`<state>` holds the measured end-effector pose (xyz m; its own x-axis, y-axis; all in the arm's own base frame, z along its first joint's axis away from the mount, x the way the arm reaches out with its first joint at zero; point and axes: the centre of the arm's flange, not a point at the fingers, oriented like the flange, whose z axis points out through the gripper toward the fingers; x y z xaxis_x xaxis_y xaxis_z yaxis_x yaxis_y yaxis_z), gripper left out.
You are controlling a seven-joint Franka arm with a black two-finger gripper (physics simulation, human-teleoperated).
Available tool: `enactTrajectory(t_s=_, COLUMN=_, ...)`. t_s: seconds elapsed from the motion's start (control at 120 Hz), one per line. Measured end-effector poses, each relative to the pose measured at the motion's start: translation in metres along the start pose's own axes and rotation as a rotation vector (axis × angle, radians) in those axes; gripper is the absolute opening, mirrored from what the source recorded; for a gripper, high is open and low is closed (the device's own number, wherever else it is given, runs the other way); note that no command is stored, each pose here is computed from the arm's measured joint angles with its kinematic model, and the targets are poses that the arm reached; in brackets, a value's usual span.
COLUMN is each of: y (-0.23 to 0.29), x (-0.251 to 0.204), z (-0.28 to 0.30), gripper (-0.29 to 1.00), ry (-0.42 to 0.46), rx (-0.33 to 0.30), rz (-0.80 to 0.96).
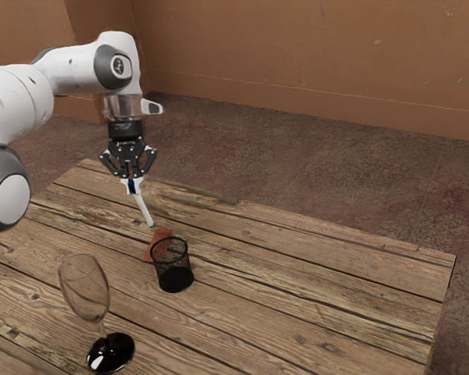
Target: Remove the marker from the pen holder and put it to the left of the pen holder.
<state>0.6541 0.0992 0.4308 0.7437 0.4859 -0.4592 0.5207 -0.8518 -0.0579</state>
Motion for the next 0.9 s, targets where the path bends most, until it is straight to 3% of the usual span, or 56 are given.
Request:
enactTrajectory(t_s=0.167, y=-0.053, x=0.088, z=0.023, gripper=-0.08, ry=0.076, rx=-0.104, rz=-0.043)
enactTrajectory(t_s=0.342, y=-0.104, x=0.130, z=0.034, gripper=-0.08, ry=0.155, rx=-0.181, rz=-0.048)
enactTrajectory(t_s=0.45, y=-0.112, x=0.137, z=0.040, gripper=-0.01, ry=0.173, rx=-0.197, rz=-0.020)
enactTrajectory(t_s=0.625, y=-0.112, x=0.136, z=0.051, gripper=0.12, ry=0.151, rx=-0.206, rz=0.028)
enactTrajectory(t_s=0.9, y=-0.104, x=0.121, z=0.076, gripper=0.14, ry=0.009, rx=-0.191, rz=0.094)
